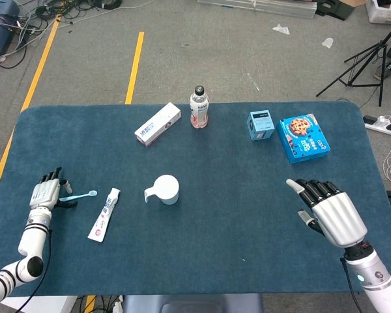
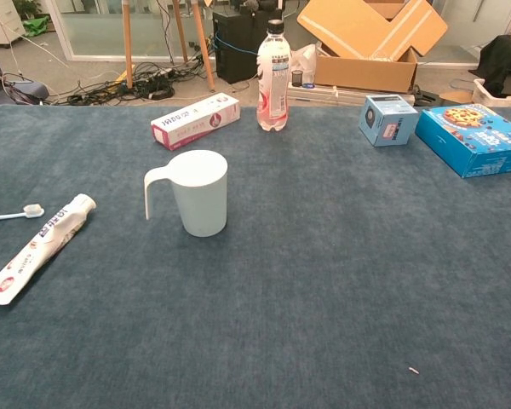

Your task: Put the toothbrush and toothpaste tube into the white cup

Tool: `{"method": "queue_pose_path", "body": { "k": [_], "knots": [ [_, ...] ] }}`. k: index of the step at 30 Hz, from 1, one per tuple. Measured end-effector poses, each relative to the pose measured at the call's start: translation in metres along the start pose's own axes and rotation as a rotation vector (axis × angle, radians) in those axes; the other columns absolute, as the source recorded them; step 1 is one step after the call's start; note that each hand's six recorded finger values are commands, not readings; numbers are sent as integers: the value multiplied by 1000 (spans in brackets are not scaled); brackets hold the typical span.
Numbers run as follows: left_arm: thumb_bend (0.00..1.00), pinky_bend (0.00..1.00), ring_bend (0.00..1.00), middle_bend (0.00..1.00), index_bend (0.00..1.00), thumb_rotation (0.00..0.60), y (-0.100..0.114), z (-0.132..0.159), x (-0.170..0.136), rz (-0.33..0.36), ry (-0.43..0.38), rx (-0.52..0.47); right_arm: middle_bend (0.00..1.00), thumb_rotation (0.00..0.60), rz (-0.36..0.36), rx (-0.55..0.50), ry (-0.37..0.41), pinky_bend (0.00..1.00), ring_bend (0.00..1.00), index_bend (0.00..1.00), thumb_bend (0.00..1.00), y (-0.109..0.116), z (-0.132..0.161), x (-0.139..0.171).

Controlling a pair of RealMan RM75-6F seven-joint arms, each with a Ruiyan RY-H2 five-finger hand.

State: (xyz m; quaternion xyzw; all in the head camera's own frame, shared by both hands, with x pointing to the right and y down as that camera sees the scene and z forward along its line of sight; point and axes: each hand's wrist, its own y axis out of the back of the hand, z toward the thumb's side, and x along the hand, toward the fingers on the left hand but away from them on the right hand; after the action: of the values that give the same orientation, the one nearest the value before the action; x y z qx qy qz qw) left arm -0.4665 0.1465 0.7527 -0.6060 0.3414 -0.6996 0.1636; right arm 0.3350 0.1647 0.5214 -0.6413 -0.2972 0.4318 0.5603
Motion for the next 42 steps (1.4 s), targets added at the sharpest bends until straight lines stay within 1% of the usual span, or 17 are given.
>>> {"method": "queue_pose_path", "body": {
  "k": [4, 19, 29, 42],
  "knots": [
    [283, 0, 0, 0, 506, 600, -1, -2, 1, -3, 4, 0, 322, 600, 0, 0, -1, 467, 342, 234, 203, 0, 0, 0],
    [284, 0, 0, 0, 503, 600, -4, 0, 0, -11, -3, 22, 322, 600, 2, -3, -3, 467, 342, 244, 202, -1, -1, 1],
    [290, 0, 0, 0, 554, 600, -5, -1, 2, 10, 6, 55, 322, 600, 0, -5, -5, 466, 342, 244, 203, -1, -2, 2],
    [309, 0, 0, 0, 561, 600, -5, 0, 1, 13, 1, 70, 322, 600, -2, -7, -3, 466, 342, 246, 203, -1, -2, 2]
  ]
}}
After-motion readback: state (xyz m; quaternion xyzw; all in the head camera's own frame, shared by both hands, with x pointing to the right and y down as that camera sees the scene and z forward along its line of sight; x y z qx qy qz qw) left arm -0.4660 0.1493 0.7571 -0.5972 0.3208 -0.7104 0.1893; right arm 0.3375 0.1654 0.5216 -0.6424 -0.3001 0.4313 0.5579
